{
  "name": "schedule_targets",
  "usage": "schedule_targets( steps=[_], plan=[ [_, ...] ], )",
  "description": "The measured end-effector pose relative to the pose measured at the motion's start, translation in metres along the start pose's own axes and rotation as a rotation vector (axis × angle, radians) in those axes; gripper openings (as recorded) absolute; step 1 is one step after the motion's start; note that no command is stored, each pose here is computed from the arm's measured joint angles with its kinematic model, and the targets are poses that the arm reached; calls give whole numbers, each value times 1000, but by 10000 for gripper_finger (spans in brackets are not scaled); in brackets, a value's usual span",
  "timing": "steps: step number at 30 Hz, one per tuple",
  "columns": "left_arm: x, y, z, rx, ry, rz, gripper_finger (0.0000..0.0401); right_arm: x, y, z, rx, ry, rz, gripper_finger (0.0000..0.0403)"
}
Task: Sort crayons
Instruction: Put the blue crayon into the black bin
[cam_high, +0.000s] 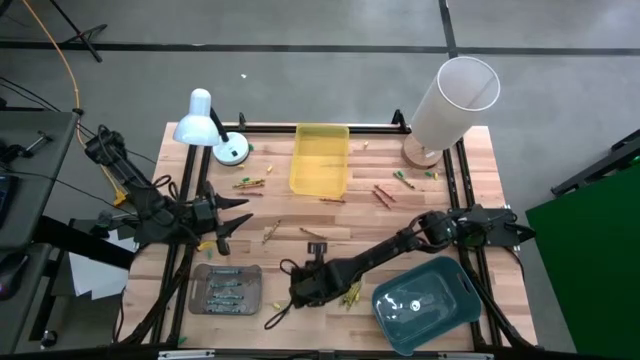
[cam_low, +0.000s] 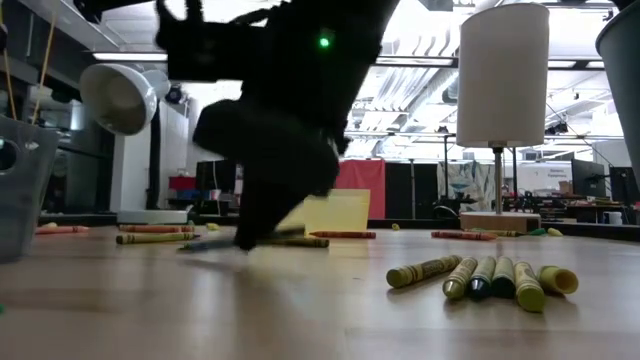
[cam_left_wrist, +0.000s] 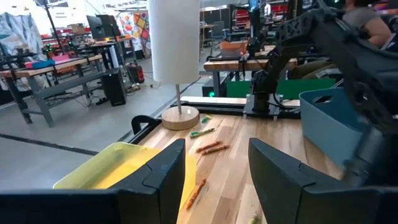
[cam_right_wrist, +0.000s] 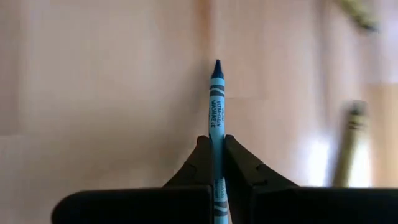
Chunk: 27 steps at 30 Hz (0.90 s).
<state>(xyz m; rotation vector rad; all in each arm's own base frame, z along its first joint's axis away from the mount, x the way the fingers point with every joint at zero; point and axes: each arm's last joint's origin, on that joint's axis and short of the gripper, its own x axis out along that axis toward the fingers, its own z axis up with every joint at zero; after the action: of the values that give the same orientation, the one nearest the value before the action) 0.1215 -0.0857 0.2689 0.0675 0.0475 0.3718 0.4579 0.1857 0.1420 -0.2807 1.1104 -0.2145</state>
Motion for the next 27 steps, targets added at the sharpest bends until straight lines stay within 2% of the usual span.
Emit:
schedule_targets(
  steps=[5,10,14,20,24,27],
  plan=[
    [-4,-1,-1,23,2,-1,161,-15,-10,0,19,2,-8,1],
    [-6,-2,-2,32,7,-11,161,-21,-17,-21,59,37,-15,0],
    [-6,-2,-3,34,9,-10,161,-40,-30,-41,151,-50,-8,0],
    [0,-1,-14,54,28,26,161,-74,-60,-80,366,-369,65,0],
    [12,5,-44,14,-7,53,161,-68,-80,-108,489,-631,105,0],
    [20,16,-65,-72,-107,-51,161,-55,-95,-124,543,-796,131,0]
  ],
)
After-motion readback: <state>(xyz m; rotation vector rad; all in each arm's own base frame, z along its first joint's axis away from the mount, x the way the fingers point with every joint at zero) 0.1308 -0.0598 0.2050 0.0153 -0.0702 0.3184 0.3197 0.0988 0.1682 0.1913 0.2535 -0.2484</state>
